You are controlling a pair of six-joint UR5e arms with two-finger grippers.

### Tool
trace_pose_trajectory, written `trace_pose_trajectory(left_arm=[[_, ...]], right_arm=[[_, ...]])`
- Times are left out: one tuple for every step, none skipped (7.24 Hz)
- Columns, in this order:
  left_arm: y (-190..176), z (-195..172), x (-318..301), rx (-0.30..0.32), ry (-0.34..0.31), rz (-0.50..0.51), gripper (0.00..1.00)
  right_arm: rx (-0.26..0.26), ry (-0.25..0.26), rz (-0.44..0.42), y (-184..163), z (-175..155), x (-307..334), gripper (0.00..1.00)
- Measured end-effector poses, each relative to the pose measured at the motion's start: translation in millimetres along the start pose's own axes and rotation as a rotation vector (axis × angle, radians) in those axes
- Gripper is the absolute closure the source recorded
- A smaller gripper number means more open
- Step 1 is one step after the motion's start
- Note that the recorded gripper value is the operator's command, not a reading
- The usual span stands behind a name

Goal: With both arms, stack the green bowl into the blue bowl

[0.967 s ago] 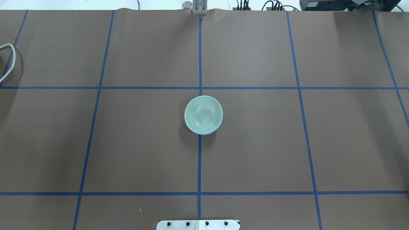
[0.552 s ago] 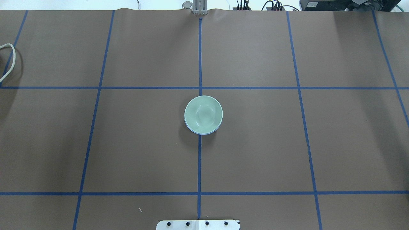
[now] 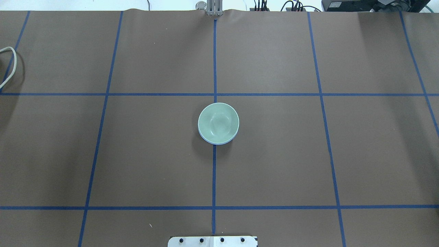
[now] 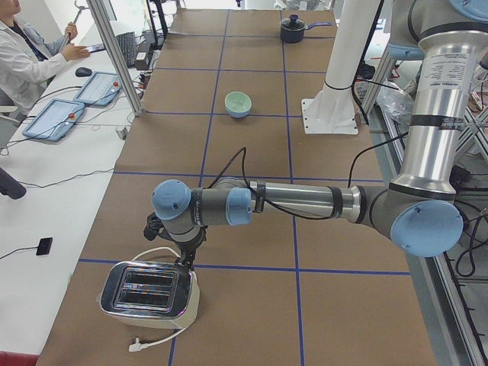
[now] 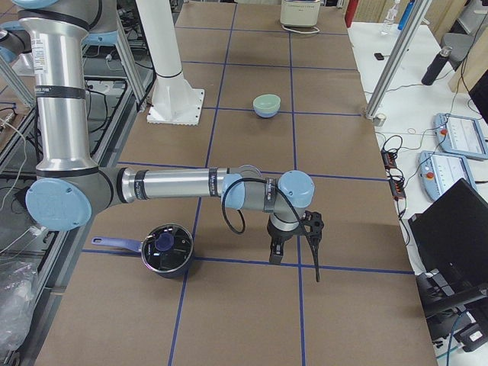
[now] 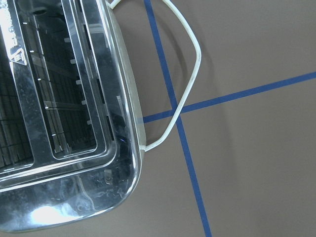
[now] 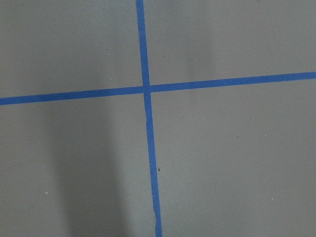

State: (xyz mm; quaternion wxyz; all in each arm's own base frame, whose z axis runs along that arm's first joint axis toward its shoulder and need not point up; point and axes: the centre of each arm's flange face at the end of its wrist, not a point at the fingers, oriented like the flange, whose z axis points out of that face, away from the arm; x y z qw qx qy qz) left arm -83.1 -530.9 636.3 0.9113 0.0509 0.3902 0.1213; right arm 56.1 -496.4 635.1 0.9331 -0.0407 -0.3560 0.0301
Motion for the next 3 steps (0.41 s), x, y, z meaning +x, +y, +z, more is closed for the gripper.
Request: trace_pose_trajectory(left_arm=[[-0.1,-0.1,0.1,0.0,0.0,0.0,0.0],[-0.2,-0.2,0.1,0.0,0.0,0.0,0.0],[-0.2,-0.2,0.1,0.0,0.0,-0.001,0.0]], right_arm=[[0.002,0.0,-0.002,-0.1,-0.6,-0.5,0.0],[0.004,0.0,-0.004,-0.2,-1.2,-1.1,0.0],[0.006,-0.001,-0.005,-0.3,-1.8,-1.6,0.0]])
